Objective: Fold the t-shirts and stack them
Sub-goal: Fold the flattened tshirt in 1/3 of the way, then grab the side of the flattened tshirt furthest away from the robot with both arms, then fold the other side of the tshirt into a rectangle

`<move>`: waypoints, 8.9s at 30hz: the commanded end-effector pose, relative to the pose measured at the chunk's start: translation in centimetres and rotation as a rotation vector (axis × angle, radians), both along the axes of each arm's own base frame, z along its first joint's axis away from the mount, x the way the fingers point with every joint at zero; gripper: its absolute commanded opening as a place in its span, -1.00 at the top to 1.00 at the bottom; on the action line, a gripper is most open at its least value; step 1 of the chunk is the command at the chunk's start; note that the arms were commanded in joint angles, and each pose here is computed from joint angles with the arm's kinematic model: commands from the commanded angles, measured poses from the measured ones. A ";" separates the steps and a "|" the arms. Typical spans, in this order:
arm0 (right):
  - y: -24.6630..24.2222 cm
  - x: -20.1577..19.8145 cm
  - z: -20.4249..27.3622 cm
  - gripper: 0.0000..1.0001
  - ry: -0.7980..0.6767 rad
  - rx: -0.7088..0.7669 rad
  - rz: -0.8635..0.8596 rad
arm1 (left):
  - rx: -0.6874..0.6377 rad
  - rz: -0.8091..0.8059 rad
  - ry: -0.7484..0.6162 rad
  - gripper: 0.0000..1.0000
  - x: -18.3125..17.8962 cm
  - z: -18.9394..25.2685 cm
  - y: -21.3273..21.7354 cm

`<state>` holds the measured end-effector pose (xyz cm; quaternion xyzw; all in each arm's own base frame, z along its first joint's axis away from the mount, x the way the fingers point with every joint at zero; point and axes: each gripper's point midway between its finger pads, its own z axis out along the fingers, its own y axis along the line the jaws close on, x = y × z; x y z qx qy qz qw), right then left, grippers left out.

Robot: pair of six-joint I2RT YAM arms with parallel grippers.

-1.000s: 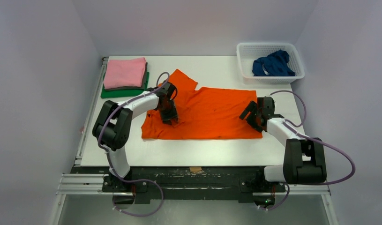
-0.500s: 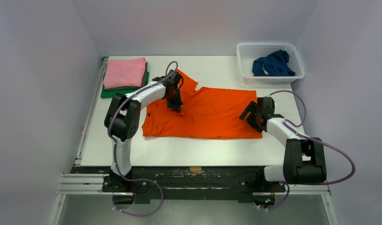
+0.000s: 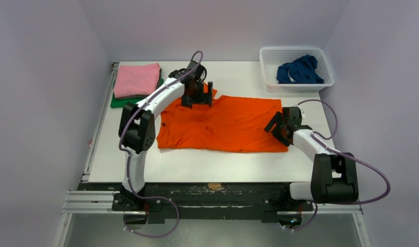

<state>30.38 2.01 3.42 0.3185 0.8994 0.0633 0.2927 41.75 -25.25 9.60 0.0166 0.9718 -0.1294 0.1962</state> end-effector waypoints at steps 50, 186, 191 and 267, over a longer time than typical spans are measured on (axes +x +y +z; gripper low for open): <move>3.4 -5.1 5.3 -0.61 -0.084 -0.119 0.054 | -0.038 0.368 0.015 -1.00 -21.1 -0.2 13.0; -2.7 6.7 7.4 -0.86 -0.073 -0.340 -0.077 | 0.338 0.194 -0.163 1.00 8.4 -1.4 8.0; -3.5 9.7 6.9 -0.82 -0.030 -0.375 -0.111 | 0.224 0.173 -0.267 1.00 8.3 1.8 6.7; -4.9 4.1 6.5 1.00 0.061 -0.469 -0.101 | 0.054 0.244 -0.359 1.00 -17.2 4.7 11.5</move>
